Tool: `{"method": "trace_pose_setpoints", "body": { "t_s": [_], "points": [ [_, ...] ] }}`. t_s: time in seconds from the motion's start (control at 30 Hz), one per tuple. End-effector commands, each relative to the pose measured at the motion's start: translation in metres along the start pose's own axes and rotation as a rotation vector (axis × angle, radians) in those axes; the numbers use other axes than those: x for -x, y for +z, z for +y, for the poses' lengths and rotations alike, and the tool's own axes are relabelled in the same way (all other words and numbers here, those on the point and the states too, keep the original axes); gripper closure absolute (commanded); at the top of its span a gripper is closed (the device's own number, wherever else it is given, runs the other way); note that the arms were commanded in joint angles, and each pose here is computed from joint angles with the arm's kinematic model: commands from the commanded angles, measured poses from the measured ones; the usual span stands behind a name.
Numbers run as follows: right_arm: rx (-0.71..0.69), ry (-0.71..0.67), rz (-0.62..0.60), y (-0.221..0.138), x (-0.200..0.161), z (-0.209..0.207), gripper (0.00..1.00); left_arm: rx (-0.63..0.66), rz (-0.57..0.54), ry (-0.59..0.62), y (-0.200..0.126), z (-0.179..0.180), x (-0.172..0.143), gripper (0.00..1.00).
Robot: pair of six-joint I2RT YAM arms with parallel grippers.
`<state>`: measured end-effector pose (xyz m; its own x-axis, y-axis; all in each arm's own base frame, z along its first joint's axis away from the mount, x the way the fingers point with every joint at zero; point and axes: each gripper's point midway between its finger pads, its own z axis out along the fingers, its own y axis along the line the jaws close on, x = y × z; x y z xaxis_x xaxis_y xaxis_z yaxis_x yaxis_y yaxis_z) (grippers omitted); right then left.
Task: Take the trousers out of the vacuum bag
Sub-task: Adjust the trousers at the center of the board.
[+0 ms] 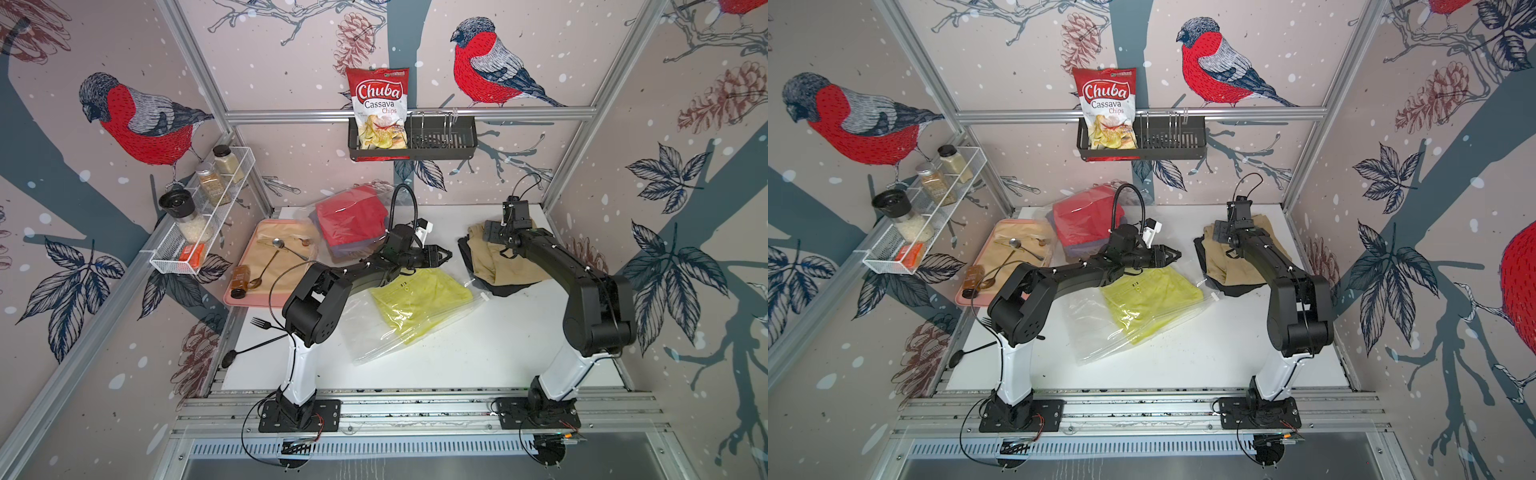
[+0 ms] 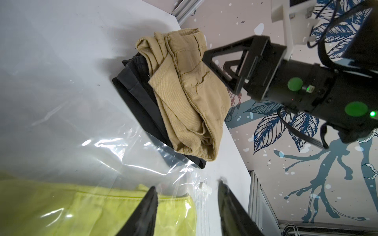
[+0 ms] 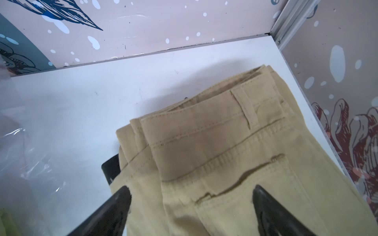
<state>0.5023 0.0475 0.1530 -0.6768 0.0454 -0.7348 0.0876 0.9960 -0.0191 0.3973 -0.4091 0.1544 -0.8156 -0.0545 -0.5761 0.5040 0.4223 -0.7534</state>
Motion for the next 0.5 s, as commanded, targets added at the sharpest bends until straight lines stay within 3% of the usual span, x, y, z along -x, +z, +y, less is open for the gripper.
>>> {"method": "trace_pose_setpoints", "body": {
  "t_s": [0.0,0.27,0.37,0.47],
  "points": [
    [0.04,-0.031,0.025,0.018,0.0,0.008,0.09,0.007,-0.017,0.025,-0.005,0.0,0.005,0.49],
    [0.015,-0.077,0.066,0.052,-0.014,0.013,0.14,0.034,-0.011,0.018,-0.008,0.01,0.002,0.48],
    [-0.024,-0.082,0.05,0.051,-0.012,0.007,0.28,0.035,-0.012,0.018,-0.008,0.011,0.002,0.48],
    [-0.045,-0.088,0.02,0.046,-0.004,0.003,0.54,0.034,-0.01,0.017,-0.008,0.011,0.001,0.48]
  ]
}}
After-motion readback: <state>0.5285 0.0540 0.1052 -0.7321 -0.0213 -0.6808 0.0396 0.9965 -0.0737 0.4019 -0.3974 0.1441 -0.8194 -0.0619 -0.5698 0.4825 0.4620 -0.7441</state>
